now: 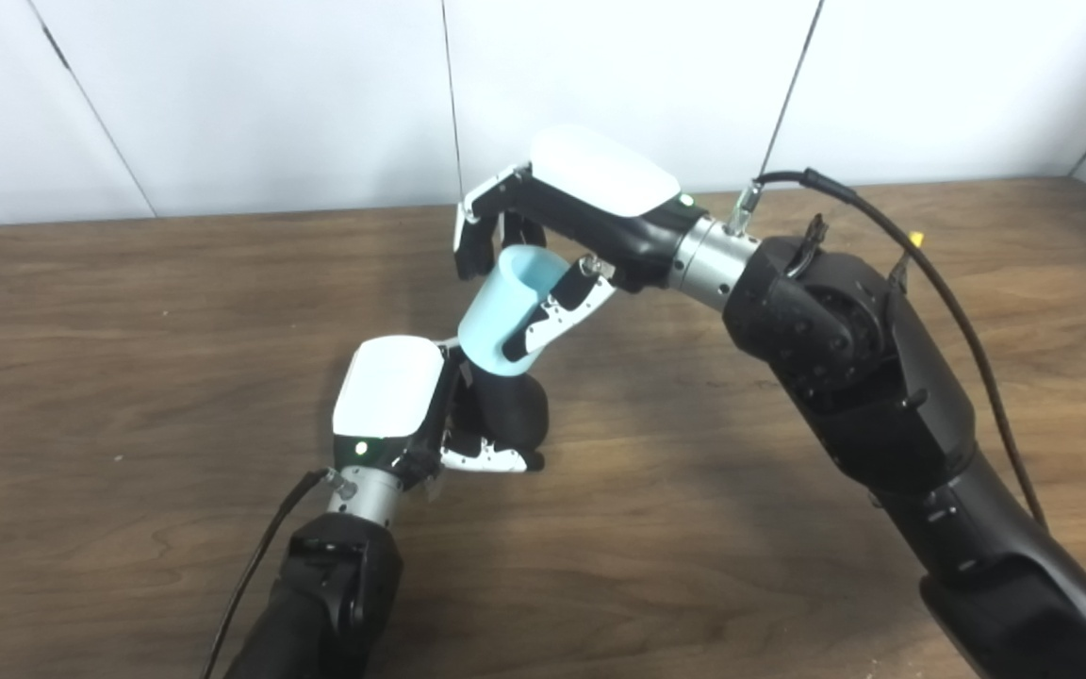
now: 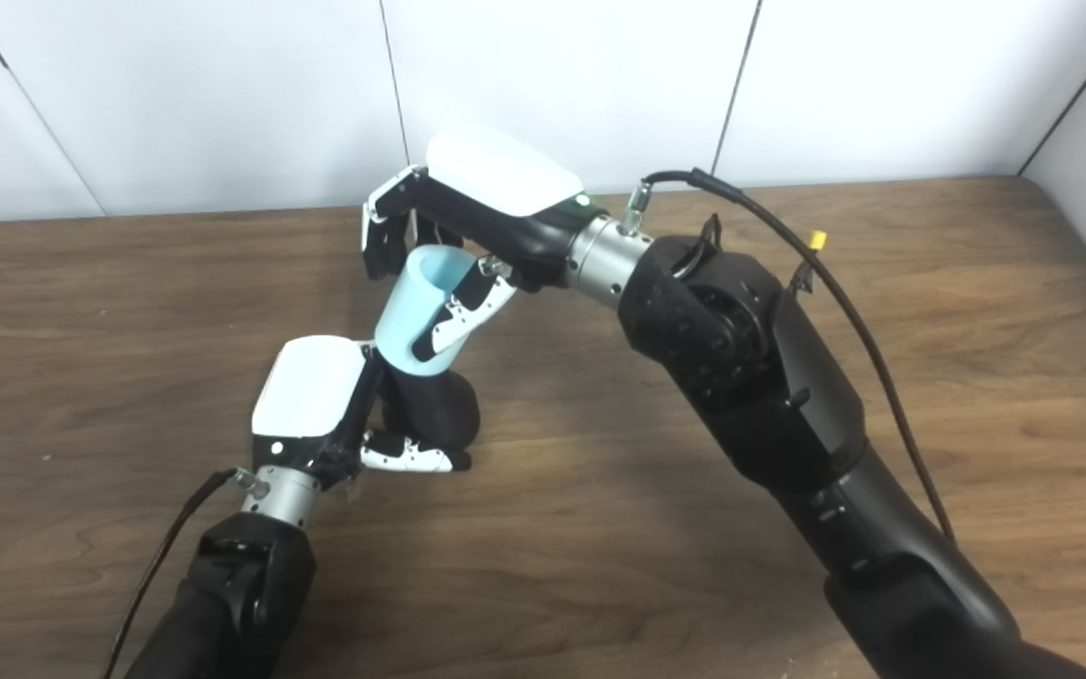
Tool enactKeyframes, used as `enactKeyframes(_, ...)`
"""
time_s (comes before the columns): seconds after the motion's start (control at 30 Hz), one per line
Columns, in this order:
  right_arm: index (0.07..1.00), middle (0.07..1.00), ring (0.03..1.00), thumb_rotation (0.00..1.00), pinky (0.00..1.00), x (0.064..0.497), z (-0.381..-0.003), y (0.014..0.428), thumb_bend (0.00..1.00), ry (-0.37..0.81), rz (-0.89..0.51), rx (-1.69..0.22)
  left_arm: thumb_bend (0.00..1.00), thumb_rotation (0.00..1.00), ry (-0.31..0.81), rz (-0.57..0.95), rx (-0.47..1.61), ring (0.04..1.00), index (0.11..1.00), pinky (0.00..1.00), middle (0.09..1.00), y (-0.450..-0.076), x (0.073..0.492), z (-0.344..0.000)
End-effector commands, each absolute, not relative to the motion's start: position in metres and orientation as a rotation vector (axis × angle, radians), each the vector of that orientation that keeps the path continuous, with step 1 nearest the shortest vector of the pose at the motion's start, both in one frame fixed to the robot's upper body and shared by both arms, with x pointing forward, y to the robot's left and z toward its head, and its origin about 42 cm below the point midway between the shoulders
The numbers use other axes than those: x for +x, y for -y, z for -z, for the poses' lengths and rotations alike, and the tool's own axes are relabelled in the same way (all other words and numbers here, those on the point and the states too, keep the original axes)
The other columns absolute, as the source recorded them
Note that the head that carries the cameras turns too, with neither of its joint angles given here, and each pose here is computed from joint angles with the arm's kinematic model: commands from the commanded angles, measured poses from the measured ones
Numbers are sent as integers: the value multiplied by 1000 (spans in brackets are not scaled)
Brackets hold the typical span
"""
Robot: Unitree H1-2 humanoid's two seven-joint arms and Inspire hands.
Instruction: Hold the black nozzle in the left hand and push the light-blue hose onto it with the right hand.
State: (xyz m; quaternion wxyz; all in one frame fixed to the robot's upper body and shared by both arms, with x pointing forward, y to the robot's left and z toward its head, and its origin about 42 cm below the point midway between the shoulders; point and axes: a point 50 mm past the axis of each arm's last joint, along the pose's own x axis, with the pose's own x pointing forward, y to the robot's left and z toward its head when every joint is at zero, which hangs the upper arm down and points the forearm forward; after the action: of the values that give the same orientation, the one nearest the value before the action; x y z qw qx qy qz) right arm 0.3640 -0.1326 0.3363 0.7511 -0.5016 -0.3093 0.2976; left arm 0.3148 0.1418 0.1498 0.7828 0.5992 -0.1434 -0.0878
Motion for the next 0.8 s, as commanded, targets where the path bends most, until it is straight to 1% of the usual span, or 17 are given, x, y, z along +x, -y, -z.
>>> enactKeyframes(0.0, 494, 516, 390, 0, 354, 361, -340, 124, 498, 701, -680, -1103, 525, 0, 301, 245, 1279, 501, 497, 514, 436, -133, 310, -148)
enactKeyframes(0.13, 484, 519, 394, 0, 366, 359, -346, 120, 499, 721, -699, -1103, 525, 0, 306, 243, 1277, 503, 495, 519, 443, -132, 310, -147)
enactKeyframes(0.27, 479, 526, 401, 0, 335, 358, -356, 118, 498, 745, -704, -1113, 526, 0, 303, 245, 1280, 502, 494, 507, 449, -132, 310, -147)
enactKeyframes(0.33, 475, 525, 401, 0, 344, 359, -361, 119, 498, 760, -706, -1117, 525, 0, 300, 246, 1279, 498, 495, 502, 444, -132, 310, -148)
enactKeyframes(0.4, 480, 518, 396, 0, 380, 360, -365, 120, 500, 780, -703, -1124, 525, 0, 299, 247, 1279, 497, 497, 502, 436, -132, 310, -148)
enactKeyframes(0.6, 495, 508, 388, 0, 401, 364, -381, 123, 500, 809, -708, -1166, 525, 0, 305, 241, 1287, 492, 496, 482, 436, -132, 310, -148)
enactKeyframes(0.67, 508, 499, 383, 0, 396, 366, -387, 123, 499, 806, -719, -1193, 524, 0, 303, 243, 1287, 485, 497, 472, 421, -132, 310, -148)
enactKeyframes(0.77, 502, 503, 388, 0, 385, 365, -395, 123, 500, 787, -734, -1227, 523, 0, 304, 247, 1288, 479, 497, 466, 412, -131, 311, -148)
